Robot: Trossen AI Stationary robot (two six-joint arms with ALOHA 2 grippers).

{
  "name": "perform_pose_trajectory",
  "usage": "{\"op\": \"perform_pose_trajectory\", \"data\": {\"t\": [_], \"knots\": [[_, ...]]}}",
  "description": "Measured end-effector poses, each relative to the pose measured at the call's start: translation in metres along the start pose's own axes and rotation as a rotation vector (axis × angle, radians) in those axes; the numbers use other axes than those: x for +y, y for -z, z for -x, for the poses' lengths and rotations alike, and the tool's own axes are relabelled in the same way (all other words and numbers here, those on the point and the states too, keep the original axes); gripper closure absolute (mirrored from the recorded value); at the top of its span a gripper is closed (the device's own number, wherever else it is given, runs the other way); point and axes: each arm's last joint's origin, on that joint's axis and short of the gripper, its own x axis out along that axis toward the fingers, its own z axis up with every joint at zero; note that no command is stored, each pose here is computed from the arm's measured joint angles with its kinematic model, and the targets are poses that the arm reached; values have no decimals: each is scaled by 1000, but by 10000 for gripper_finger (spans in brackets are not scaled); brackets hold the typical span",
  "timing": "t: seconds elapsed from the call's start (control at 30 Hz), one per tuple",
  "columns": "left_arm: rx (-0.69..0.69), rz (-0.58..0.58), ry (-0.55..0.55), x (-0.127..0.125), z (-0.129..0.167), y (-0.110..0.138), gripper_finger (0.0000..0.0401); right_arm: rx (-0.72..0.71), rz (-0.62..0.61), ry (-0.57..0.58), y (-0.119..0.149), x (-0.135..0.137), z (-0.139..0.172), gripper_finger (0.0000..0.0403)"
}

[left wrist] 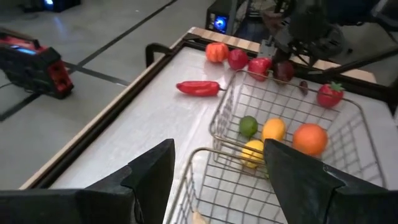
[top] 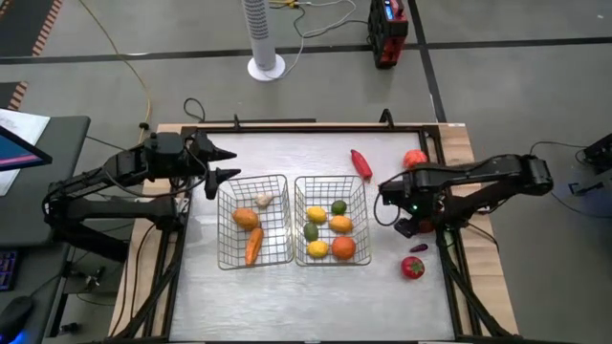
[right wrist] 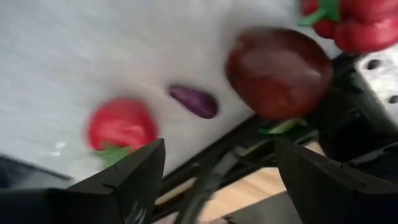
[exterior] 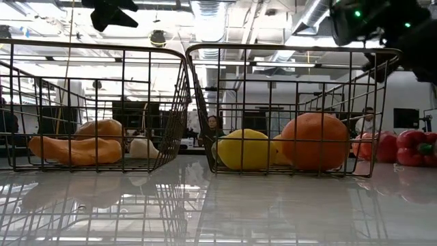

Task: Sort produce into baskets
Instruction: Put the red apple into the right basket

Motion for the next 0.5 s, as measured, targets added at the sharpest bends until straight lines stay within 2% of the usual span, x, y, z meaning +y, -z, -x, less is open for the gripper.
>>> {"op": "perform_pose_trajectory", "data": {"t": [0.17,0.37,0.5], "knots": [[-3,8,-19,1,0,0,167,34,11,156,-1,-5,-19,74],[-3,11,-19,1,0,0,167,16,118,193,-14,7,-28,74],[-3,12,-21,1,0,0,167,67,140,233,-24,12,-41,74]]}}
